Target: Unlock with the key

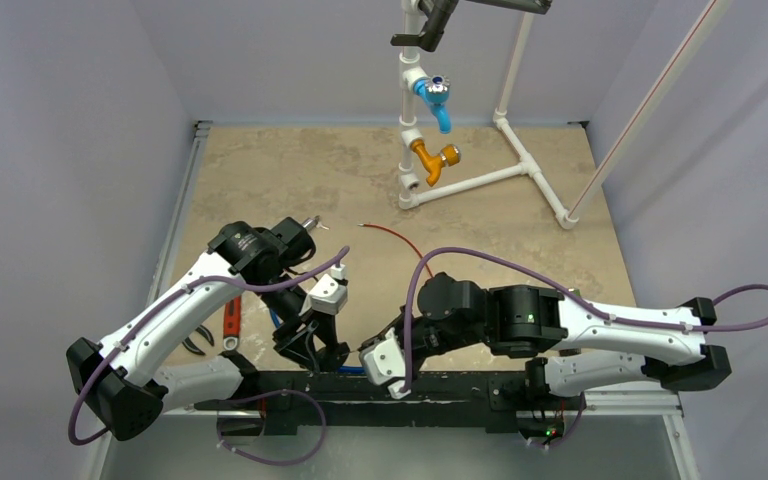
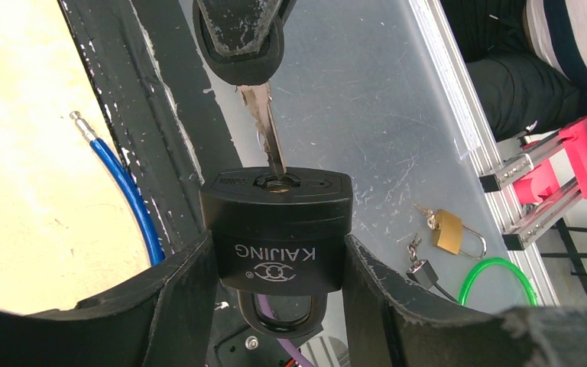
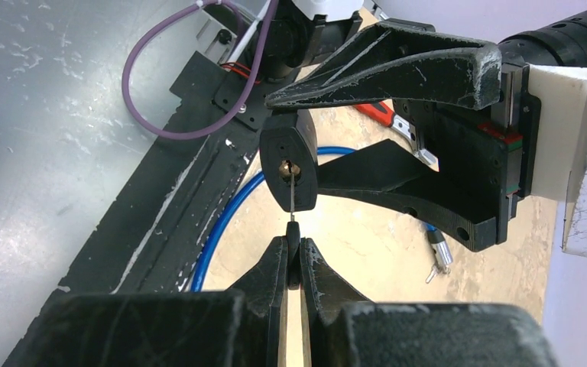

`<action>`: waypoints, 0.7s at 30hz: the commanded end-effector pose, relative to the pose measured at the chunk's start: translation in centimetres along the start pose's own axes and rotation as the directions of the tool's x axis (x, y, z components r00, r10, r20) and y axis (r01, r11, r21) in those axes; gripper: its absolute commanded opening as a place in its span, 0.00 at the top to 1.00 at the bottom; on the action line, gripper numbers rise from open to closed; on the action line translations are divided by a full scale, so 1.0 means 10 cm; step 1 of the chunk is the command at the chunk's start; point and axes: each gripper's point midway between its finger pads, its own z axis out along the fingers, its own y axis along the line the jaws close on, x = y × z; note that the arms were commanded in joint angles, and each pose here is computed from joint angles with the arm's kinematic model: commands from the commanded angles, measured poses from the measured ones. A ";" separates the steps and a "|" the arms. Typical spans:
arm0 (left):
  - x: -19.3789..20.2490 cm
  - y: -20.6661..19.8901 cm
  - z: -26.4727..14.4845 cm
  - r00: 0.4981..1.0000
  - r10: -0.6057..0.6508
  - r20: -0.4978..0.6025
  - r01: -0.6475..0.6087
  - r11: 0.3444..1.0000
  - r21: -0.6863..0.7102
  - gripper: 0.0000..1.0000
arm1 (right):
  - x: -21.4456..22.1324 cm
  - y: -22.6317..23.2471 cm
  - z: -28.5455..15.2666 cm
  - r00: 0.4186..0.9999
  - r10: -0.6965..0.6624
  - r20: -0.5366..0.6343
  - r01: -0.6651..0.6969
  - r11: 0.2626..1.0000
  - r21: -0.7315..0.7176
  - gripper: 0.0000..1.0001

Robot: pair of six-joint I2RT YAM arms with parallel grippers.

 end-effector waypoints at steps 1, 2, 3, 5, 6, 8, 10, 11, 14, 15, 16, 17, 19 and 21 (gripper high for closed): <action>-0.10 -0.27 -0.02 0.995 -0.077 0.059 0.073 0.995 0.060 1.00 | -0.24 -0.16 -0.07 0.998 -0.005 0.068 0.001 0.998 0.061 1.00; -0.10 -0.27 -0.02 0.995 -0.078 0.061 0.075 0.995 0.060 1.00 | -0.24 -0.16 -0.06 0.998 -0.004 0.068 0.000 0.998 0.061 1.00; -0.10 -0.27 -0.02 0.995 -0.079 0.061 0.075 0.995 0.060 1.00 | -0.23 -0.16 -0.05 0.998 -0.003 0.066 -0.001 0.998 0.060 1.00; -0.10 -0.28 -0.02 0.995 -0.076 0.062 0.072 0.996 0.059 1.00 | -0.21 -0.15 -0.03 0.998 0.000 0.062 -0.003 0.999 0.054 1.00; -0.10 -0.28 -0.02 0.995 -0.077 0.062 0.073 0.996 0.058 1.00 | -0.20 -0.14 -0.01 0.998 0.002 0.061 -0.005 0.999 0.051 1.00; -0.10 -0.28 -0.02 0.995 -0.074 0.064 0.070 0.996 0.058 1.00 | -0.21 -0.14 0.01 0.998 0.005 0.066 -0.008 0.999 0.053 1.00; -0.11 -0.28 -0.02 0.995 -0.072 0.067 0.068 0.996 0.058 1.00 | -0.19 -0.14 0.03 0.998 0.008 0.061 -0.011 0.999 0.048 1.00; -0.11 -0.29 -0.02 0.995 -0.074 0.066 0.070 0.996 0.059 1.00 | -0.19 -0.13 0.03 0.998 0.010 0.060 -0.013 0.999 0.047 1.00; -0.11 -0.29 -0.02 0.995 -0.071 0.066 0.067 0.996 0.057 1.00 | -0.18 -0.11 0.05 0.998 0.019 0.063 -0.021 0.999 0.040 1.00; -0.11 -0.29 -0.02 0.995 -0.071 0.066 0.068 0.996 0.057 1.00 | -0.17 -0.10 0.05 0.998 0.021 0.061 -0.024 0.999 0.037 1.00; -0.11 -0.29 -0.02 0.995 -0.071 0.066 0.067 0.996 0.057 1.00 | -0.16 -0.09 0.06 0.998 0.022 0.060 -0.024 0.999 0.035 1.00; -0.11 -0.29 -0.02 0.995 -0.067 0.067 0.064 0.996 0.057 1.00 | -0.15 -0.08 0.06 0.998 0.025 0.060 -0.027 0.999 0.035 1.00; -0.11 -0.29 -0.02 0.995 -0.069 0.066 0.065 0.996 0.057 1.00 | -0.14 -0.07 0.04 0.998 0.030 0.059 -0.032 0.999 0.035 1.00; -0.11 -0.29 -0.02 0.995 -0.068 0.067 0.065 0.996 0.057 1.00 | -0.14 -0.07 0.04 0.998 0.033 0.061 -0.035 0.999 0.038 1.00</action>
